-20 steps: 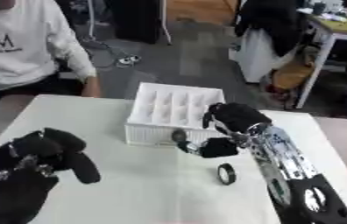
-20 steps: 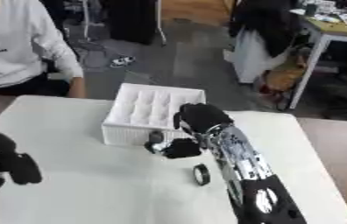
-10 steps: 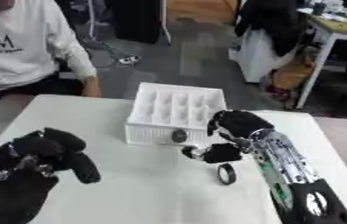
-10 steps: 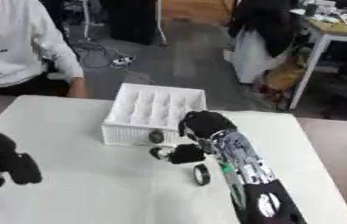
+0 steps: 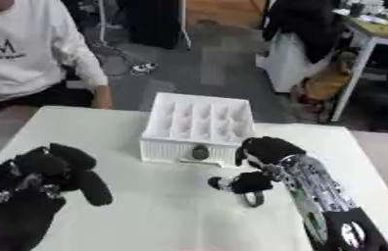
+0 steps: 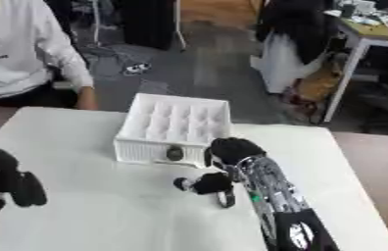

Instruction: Pick up objects on the table and place them in the box.

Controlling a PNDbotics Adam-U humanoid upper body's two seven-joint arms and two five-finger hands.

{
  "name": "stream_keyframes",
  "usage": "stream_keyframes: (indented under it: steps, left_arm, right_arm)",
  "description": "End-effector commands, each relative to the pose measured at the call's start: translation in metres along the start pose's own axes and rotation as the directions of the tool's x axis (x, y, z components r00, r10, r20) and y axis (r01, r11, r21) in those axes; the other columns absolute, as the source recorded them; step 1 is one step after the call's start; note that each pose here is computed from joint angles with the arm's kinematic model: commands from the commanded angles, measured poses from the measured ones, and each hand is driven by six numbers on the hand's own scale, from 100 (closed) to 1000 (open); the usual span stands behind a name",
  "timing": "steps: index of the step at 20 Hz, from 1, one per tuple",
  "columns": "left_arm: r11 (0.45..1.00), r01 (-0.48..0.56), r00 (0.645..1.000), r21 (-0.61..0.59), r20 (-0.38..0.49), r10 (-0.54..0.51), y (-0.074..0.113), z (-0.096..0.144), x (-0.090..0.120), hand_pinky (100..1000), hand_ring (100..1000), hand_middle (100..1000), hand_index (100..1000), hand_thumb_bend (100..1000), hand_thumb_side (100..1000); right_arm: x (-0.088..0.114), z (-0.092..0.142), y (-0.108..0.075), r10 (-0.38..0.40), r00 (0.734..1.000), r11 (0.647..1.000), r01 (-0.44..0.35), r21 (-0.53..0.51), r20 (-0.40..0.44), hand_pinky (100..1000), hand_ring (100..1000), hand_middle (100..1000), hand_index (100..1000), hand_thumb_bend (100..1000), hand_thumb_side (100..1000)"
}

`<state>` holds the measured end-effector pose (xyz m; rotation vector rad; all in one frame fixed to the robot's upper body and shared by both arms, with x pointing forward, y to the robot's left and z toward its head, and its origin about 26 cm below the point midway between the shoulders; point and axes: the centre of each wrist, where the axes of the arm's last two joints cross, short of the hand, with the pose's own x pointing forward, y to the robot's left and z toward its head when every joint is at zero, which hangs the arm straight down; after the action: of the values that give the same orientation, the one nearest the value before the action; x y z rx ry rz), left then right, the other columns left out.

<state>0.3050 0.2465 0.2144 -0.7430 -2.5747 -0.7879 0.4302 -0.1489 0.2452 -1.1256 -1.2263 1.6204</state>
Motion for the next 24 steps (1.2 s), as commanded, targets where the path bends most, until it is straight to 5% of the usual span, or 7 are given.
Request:
stream_keyframes:
  steps: [1,24]
  left_arm:
    - [0.999,0.026,1.0,-0.019,0.008,-0.026,0.004,-0.004,0.007,600,581,770,847,464,687]
    - [1.0,0.023,1.0,-0.021,0.004,-0.023,0.004,-0.004,0.006,599,580,770,847,464,689]
  right_arm:
    - [-0.007,0.001,-0.004,0.005,1.0,1.0,-0.005,-0.003,-0.025,233,493,753,754,586,1000]
    - [-0.02,-0.019,0.026,-0.047,0.99,0.996,0.056,0.068,-0.13,243,491,724,747,541,1000]
